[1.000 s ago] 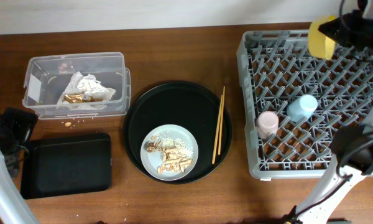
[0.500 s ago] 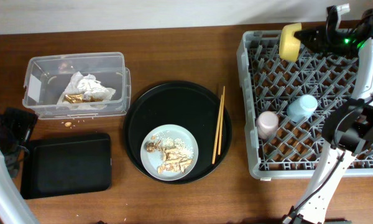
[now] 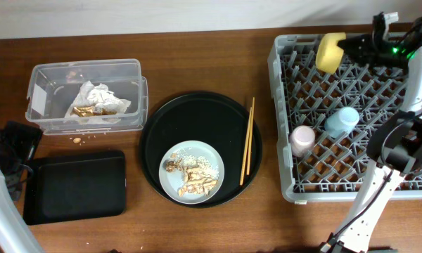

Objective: Sort waste into correct bins and load items into the dishwasher rack
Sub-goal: 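Carry the yellow bowl to the rack's back and release it upside down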

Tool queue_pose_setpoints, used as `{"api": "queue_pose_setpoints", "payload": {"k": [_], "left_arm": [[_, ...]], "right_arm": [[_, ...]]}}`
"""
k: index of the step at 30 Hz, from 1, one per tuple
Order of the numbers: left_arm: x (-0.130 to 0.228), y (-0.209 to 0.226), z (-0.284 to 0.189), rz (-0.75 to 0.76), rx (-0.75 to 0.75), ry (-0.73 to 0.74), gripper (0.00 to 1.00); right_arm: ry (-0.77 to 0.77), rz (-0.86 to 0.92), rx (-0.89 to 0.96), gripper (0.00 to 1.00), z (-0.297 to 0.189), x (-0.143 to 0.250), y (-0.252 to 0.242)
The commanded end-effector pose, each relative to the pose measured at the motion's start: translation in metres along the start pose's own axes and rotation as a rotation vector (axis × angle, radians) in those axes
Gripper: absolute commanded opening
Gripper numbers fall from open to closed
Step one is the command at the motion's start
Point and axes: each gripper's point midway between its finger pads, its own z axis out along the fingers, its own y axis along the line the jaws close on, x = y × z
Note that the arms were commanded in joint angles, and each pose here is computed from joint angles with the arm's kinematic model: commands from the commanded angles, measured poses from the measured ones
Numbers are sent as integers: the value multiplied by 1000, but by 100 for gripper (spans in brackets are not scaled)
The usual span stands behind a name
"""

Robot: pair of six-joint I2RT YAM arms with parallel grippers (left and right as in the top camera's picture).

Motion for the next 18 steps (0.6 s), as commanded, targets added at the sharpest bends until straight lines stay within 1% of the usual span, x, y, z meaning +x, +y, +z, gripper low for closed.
{"api": "queue_pose_setpoints", "payload": {"k": [1, 3, 5, 6, 9, 11, 13, 15, 18], "left_arm": [[-3, 1, -2, 11, -2, -11, 99], [-3, 1, -2, 11, -2, -11, 99], [-3, 1, -2, 11, -2, -11, 99], [-3, 1, -2, 11, -2, -11, 99], [-3, 1, -2, 11, -2, -11, 99], [-3, 1, -2, 11, -2, -11, 99], [-3, 1, -2, 11, -2, -11, 99], [-3, 1, -2, 11, -2, -11, 99], [-3, 1, -2, 11, -2, -11, 99]], "right_arm": [[-24, 90, 164, 6, -19, -1, -41], [-39, 102, 169, 17, -28, -3, -41], [-67, 105, 186, 23, -45, -7, -35], [-83, 118, 227, 28, -56, -8, -34], [-120, 149, 355, 40, -84, -8, -29], [-149, 137, 426, 47, -103, -9, -15], [-178, 131, 483, 49, -117, -9, -2], [-205, 86, 538, 50, -127, -10, 19], [-207, 42, 639, 49, -123, -8, 37]]}}
